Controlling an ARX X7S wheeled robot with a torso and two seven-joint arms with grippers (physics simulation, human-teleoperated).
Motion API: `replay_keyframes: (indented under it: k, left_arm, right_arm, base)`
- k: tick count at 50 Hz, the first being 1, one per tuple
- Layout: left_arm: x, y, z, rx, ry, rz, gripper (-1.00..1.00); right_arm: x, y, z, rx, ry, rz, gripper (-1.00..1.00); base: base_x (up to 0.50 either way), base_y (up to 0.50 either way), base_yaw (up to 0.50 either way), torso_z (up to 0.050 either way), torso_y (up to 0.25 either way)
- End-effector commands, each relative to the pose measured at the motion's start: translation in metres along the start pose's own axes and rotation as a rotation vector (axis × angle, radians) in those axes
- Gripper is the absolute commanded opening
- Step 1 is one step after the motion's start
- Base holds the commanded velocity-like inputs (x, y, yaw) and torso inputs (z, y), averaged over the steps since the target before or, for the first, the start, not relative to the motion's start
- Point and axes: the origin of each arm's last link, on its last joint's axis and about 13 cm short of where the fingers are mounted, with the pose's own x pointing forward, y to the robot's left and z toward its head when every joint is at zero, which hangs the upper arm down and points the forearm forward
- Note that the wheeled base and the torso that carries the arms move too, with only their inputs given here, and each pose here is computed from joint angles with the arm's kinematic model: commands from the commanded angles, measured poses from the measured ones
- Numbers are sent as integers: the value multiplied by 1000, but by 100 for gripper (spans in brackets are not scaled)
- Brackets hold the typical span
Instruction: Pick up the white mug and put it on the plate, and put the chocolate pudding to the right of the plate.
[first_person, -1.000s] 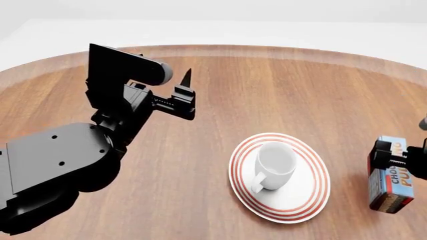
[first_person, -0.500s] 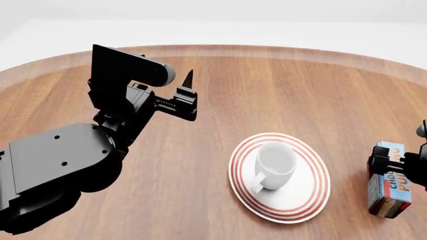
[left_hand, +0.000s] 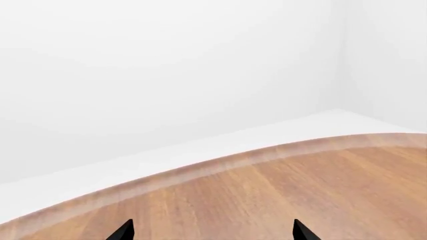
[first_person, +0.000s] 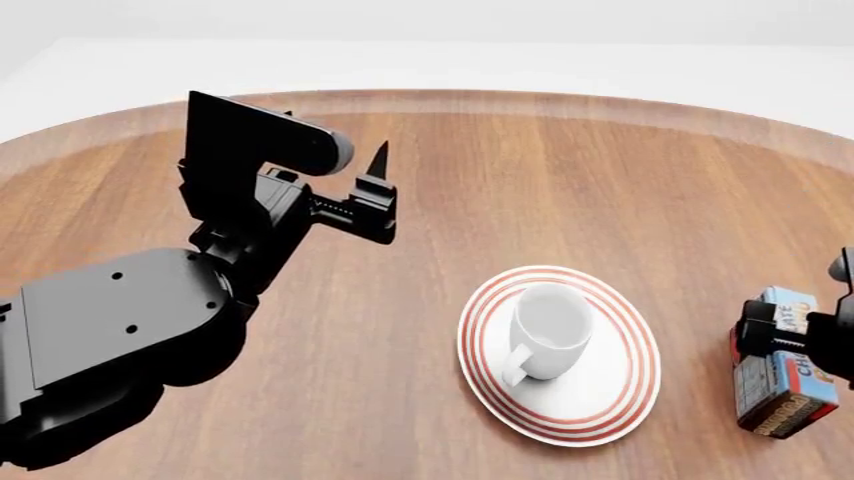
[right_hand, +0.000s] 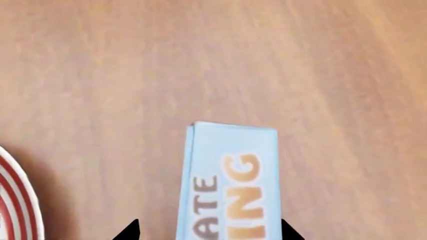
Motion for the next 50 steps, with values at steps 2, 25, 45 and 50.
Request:
replay_keyframes:
  k: [2, 25, 45, 50]
  left_arm:
    - [1, -4, 3, -5, -29, -35, 100]
    - [0, -3, 8, -9, -41, -33, 100]
    - [-2, -1, 9, -6, -49, -26, 100]
    - [-3, -2, 9, -6, -48, -27, 100]
  right_arm:
    - [-5, 5, 7, -19, -18, 28, 100]
    - [-67, -27, 45, -40, -121, -72, 100]
    - [-108, -13, 81, -185, -289, 6, 100]
    - [-125, -16, 84, -202, -349, 6, 100]
  base:
    - [0, 0, 0, 0, 0]
    - [0, 0, 0, 0, 0]
    - [0, 0, 0, 0, 0]
    - [0, 0, 0, 0, 0]
